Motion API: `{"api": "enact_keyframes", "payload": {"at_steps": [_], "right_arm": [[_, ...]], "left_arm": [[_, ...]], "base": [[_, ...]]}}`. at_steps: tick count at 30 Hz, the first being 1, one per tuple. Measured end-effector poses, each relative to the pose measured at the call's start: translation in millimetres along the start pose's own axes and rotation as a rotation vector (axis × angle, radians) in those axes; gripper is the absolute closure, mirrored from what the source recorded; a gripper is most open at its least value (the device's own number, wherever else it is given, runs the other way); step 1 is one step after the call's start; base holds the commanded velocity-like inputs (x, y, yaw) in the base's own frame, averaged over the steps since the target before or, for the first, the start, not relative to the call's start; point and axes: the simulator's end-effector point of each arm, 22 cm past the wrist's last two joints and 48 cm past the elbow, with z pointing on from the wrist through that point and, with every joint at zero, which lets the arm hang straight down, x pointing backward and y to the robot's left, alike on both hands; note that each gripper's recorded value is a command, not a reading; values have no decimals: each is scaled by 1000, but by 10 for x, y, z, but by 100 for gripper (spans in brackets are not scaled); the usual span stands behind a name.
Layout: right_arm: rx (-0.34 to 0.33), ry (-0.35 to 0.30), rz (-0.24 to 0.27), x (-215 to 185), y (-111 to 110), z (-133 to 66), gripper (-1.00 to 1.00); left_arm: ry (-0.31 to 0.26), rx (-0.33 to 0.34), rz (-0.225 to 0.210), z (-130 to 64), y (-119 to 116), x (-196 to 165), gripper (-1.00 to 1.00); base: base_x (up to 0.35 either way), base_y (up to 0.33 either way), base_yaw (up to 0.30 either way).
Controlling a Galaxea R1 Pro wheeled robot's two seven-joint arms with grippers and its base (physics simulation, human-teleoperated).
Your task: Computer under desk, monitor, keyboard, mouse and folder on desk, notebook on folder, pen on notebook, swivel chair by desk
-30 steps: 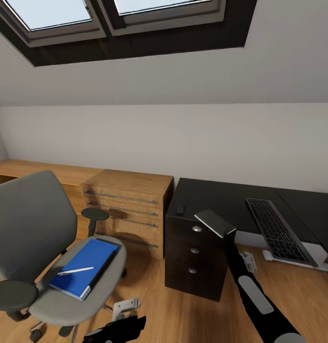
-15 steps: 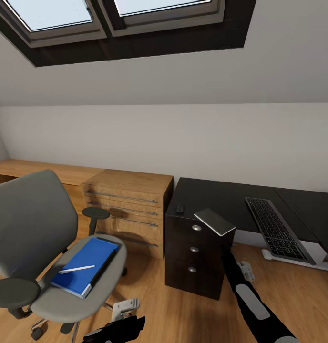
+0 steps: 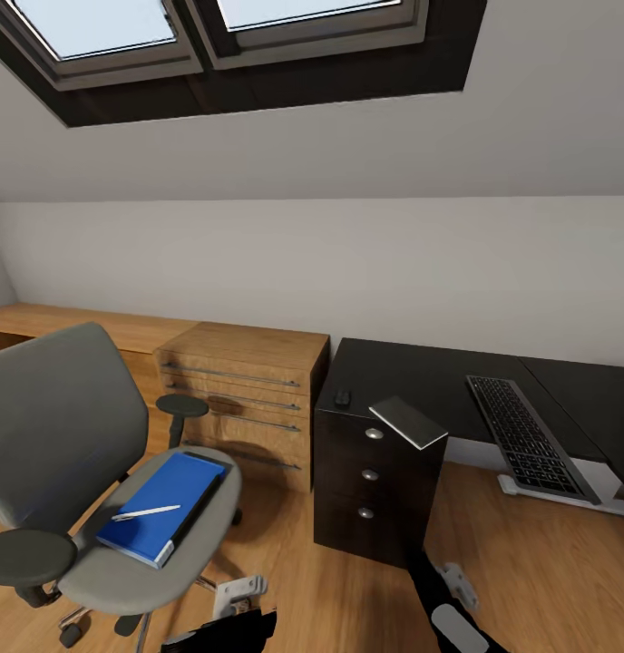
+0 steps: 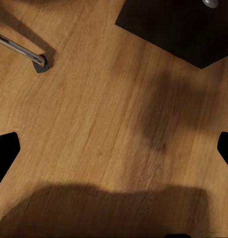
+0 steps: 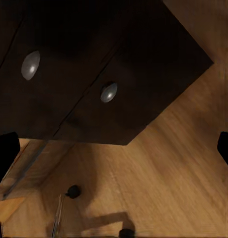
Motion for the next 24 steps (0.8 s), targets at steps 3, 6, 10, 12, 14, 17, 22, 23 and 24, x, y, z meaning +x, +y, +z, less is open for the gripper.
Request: {"api": "enact_keyframes", "payload": {"at_steps": [3,6,10,12,14,17,22,23,24], "right_arm": [[61,10,-33,59,-303,-29,-100],[86,15,-54,79,-436,-47,-100],[123,23,-70,109,-619,-79,-100],[136,30,-75,144,-677,-94,-100],[156,54,-79,311,-740,-137,-100],[162,61,-80,356,-757,-150,-100],[165,66,-80,401,-765,-161,-100],[165,65,-81,396,-765,-161,-100],[166,64,-81,392,-768,-161,-100]], "left_arm": [[52,-21,1,101,84,242,-100],[83,-45,-8,208,182,476,-100],[123,-93,-23,368,385,891,-100],[119,-116,-33,421,502,1024,-100],[109,-163,-39,477,752,1225,-100],[111,-179,-37,485,849,1297,-100],[98,-221,-30,489,1114,1408,-100],[84,-225,-32,492,1135,1387,-100],[77,-226,-32,492,1146,1376,-100]], "base": [[0,0,0],[0,0,0],[0,0,0],[0,0,0],[0,0,0],[0,0,0],[0,0,0],[0,0,0],[0,0,0]]}}
